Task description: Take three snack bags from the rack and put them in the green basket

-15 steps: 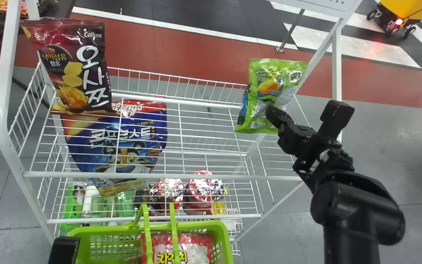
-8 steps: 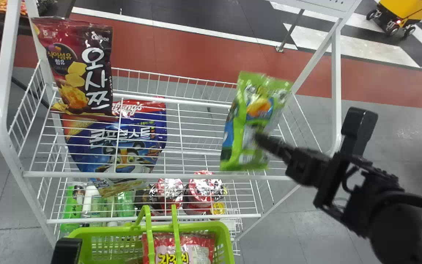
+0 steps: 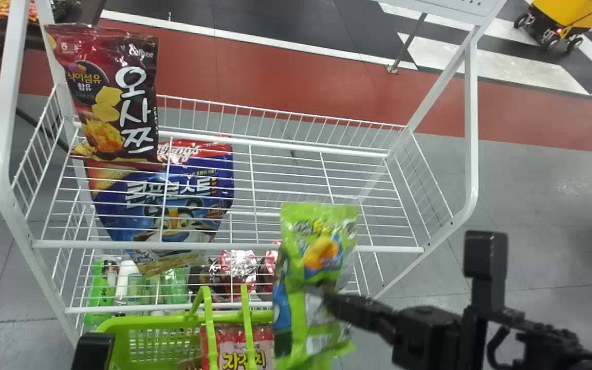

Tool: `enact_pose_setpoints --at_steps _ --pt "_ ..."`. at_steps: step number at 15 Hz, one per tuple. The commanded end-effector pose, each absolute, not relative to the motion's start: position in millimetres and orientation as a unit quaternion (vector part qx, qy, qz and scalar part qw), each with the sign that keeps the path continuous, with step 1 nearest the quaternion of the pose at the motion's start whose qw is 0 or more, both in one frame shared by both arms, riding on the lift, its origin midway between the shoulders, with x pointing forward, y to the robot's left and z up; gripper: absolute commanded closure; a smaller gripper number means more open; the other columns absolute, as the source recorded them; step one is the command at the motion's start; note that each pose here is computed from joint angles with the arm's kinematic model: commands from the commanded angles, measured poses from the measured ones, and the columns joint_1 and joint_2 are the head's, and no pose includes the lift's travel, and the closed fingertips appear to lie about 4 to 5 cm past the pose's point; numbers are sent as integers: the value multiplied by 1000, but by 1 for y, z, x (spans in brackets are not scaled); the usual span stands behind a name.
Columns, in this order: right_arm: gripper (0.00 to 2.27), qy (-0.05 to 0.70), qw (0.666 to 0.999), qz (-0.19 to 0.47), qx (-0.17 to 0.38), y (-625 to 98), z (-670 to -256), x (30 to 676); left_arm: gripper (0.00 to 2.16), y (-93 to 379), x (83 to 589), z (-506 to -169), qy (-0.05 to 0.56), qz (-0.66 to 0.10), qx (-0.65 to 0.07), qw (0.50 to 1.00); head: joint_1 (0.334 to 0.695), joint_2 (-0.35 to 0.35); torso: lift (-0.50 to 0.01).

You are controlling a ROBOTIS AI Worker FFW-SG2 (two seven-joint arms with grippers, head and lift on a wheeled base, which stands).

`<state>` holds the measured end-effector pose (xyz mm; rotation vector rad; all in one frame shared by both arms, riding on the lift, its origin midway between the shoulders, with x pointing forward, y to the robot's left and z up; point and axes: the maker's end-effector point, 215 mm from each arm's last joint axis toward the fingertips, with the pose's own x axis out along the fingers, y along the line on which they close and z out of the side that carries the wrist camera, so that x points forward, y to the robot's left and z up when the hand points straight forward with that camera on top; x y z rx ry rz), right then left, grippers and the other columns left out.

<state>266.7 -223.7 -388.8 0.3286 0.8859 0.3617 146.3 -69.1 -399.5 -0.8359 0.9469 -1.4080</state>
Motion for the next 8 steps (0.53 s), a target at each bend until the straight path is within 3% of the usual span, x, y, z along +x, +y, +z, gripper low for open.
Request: enact_pose_setpoints --at_steps 1,8 --pt "2236 486 835 202 158 -199 -415 229 1872 -72 148 -398 402 -604 -360 587 695 -350 -7" --pt "2240 581 747 287 152 -138 -472 162 1872 -75 153 -396 393 -606 -359 592 695 -350 -7"
